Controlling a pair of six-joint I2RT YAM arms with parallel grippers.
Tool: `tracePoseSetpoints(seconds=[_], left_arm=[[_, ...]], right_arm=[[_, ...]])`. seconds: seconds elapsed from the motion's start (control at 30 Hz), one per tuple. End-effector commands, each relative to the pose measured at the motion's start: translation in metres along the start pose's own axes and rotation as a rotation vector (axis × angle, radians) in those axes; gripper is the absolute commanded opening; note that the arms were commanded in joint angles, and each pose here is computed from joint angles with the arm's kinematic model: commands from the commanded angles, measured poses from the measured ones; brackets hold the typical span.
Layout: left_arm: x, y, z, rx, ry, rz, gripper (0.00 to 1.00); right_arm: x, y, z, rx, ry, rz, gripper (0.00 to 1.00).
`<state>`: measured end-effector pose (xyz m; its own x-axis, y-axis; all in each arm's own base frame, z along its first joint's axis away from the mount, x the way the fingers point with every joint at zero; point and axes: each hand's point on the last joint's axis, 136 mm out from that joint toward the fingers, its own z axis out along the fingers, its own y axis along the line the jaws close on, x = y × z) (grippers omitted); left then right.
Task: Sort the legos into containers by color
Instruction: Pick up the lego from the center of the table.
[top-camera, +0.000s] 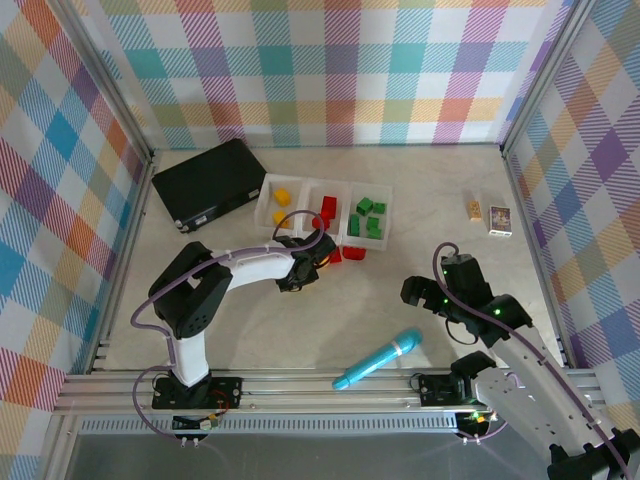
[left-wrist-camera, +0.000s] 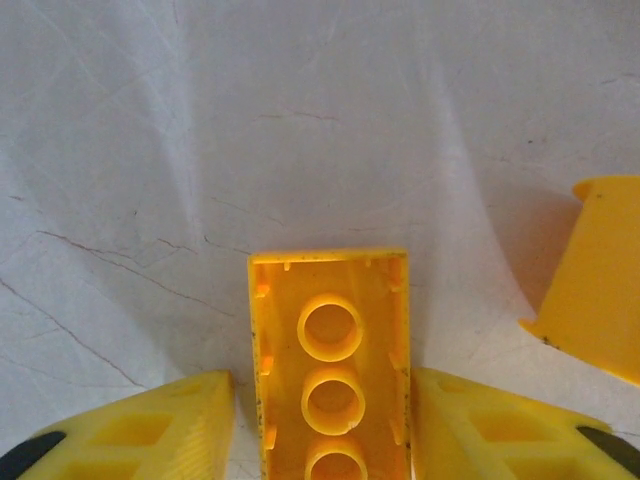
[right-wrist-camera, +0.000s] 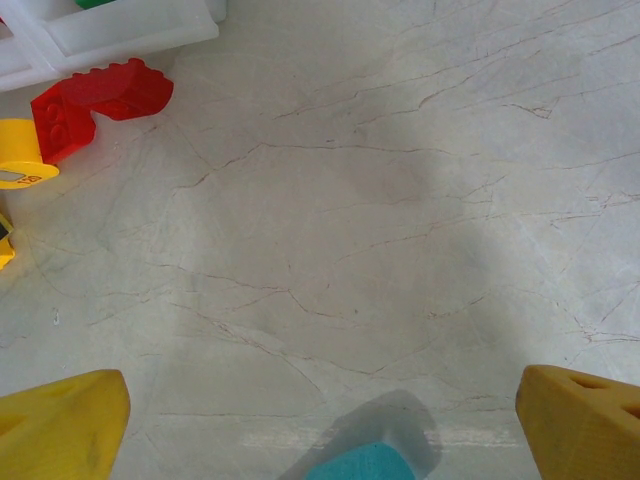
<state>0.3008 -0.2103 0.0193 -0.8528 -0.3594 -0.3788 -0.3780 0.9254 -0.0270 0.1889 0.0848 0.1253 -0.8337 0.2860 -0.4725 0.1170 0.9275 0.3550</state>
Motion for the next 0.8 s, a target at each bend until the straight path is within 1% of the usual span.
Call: tracePoseSetpoints(seconds=[0.0,0.03,0.3,0.47,0.6,0.7,0.77], left_arm=[[0.001,0.012,0.012,-0.036,0.006,-0.003,0.44],[0.000,0.012,0.013,-0.038,0.006,-0.002,0.43],[-0.004,0.012,0.009,-0.029,-0.013,0.019,0.29],[-0.013,0.010,-0.004,-0.002,-0.040,0.056,0.28],[-0.028,0.016,-0.030,0.005,-0.093,0.072,0.28],[-0.045,0.021,-0.058,0.013,-0.155,0.093,0.28],[-0.060,0.020,-0.077,0.045,-0.212,0.115,0.30]], right_arm=[[0.002,-0.002,0.003,0.007,0.008,0.002,0.99],[0.002,-0.002,0.003,0.007,0.008,0.002,0.99],[0.001,-0.003,0.003,0.009,0.004,0.004,0.99],[0.002,-0.003,0.002,0.009,0.005,0.005,0.99],[0.001,-0.003,0.002,0.011,0.004,0.004,0.99],[0.000,-0.002,0.001,0.011,0.001,0.004,0.99],[0.000,-0.003,0.002,0.014,0.003,0.006,0.99]])
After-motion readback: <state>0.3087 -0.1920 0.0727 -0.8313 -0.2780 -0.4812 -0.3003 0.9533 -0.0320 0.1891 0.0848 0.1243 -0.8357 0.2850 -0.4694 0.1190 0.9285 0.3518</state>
